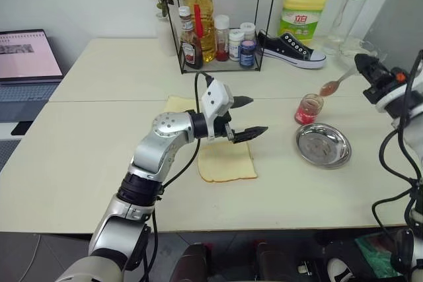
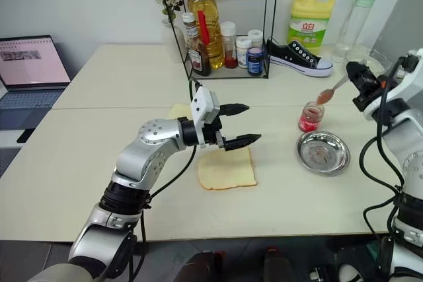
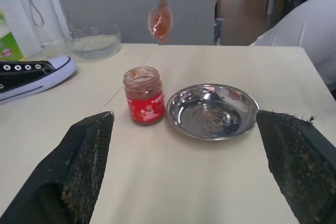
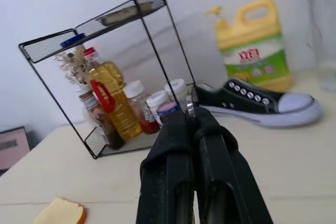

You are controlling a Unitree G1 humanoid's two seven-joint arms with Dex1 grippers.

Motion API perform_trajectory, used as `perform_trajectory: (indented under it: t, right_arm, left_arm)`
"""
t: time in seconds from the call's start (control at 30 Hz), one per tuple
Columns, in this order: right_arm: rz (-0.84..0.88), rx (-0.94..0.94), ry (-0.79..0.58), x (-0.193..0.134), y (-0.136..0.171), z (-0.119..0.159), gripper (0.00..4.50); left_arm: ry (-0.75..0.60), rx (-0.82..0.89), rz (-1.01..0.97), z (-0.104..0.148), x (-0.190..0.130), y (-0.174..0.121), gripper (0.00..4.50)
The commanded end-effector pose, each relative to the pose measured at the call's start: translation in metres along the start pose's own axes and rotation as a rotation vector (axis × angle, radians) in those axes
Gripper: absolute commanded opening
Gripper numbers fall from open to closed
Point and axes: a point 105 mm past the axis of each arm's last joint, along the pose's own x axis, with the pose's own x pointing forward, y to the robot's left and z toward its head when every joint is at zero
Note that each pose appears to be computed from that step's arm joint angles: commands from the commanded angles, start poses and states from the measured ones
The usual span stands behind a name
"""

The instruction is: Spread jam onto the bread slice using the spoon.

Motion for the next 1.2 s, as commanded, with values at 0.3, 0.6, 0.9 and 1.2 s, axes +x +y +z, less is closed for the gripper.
perform_trajectory:
  t: [0.3,0.6,0.9,1.2]
  right_arm:
    - [0.003,-0.173,0.049,0.026,-0.019,-0.017,0.05]
    - [-0.006,-0.219,0.059,0.039,-0.026,-0.025,0.05]
    - [0.063,-0.444,0.129,0.048,-0.019,-0.051,0.05]
    - [0.077,-0.458,0.2,0.044,-0.019,-0.077,0.05]
  left_arm:
    - [-0.048,0.073,0.015,0.018,0.004,0.003,4.5]
    - [-0.048,0.075,0.024,0.018,0.003,0.003,4.5]
    - [-0.046,0.093,0.028,0.02,0.004,0.005,4.5]
    - [-0.044,0.095,0.032,0.02,0.003,0.006,4.5]
